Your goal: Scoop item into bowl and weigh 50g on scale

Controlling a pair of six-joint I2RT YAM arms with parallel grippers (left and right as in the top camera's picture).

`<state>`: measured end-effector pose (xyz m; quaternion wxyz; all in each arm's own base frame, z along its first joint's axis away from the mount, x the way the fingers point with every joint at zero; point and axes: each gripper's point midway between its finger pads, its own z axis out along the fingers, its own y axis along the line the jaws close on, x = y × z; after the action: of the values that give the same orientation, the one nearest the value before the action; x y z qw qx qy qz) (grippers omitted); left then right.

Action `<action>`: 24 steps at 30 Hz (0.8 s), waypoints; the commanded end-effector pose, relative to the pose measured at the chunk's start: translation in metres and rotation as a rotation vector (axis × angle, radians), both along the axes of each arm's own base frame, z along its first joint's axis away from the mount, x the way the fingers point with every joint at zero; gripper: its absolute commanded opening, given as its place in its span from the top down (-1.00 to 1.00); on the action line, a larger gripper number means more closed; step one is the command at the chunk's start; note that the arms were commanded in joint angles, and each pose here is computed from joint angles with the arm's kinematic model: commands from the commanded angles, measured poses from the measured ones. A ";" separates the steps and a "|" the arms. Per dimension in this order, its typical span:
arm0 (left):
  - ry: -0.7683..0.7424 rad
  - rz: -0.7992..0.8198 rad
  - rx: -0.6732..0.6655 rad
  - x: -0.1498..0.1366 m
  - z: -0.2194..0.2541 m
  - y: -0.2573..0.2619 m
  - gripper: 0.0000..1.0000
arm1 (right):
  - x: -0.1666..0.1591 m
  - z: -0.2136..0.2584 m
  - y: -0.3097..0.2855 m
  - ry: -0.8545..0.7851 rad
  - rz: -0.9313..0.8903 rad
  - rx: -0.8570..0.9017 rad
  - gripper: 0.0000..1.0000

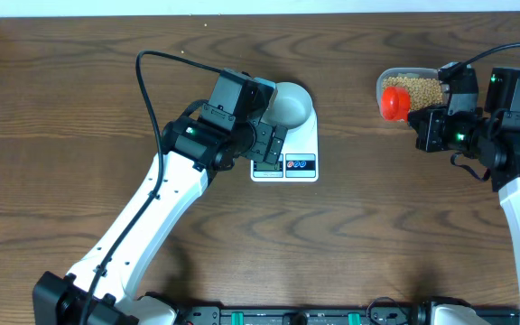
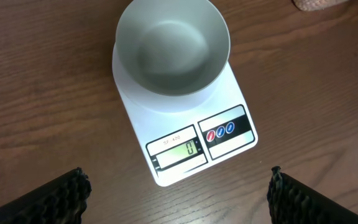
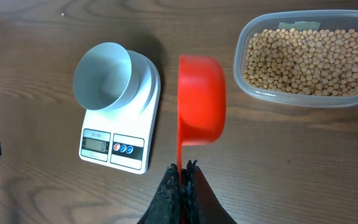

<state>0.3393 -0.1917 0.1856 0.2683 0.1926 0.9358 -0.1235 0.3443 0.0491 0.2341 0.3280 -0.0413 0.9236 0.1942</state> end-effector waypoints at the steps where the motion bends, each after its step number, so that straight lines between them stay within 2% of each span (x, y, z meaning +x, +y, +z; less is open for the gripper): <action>1: -0.007 0.003 -0.007 -0.001 0.004 0.001 -0.87 | 0.001 0.011 0.000 -0.031 0.010 0.002 0.98; 24: -0.007 0.004 -0.006 -0.001 0.004 0.001 -0.87 | 0.000 0.010 0.000 -0.022 0.010 0.002 0.98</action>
<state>0.3393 -0.1917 0.1856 0.2683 0.1926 0.9358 -0.1235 0.3429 0.0492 0.2330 0.3245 -0.0407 0.9247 0.1946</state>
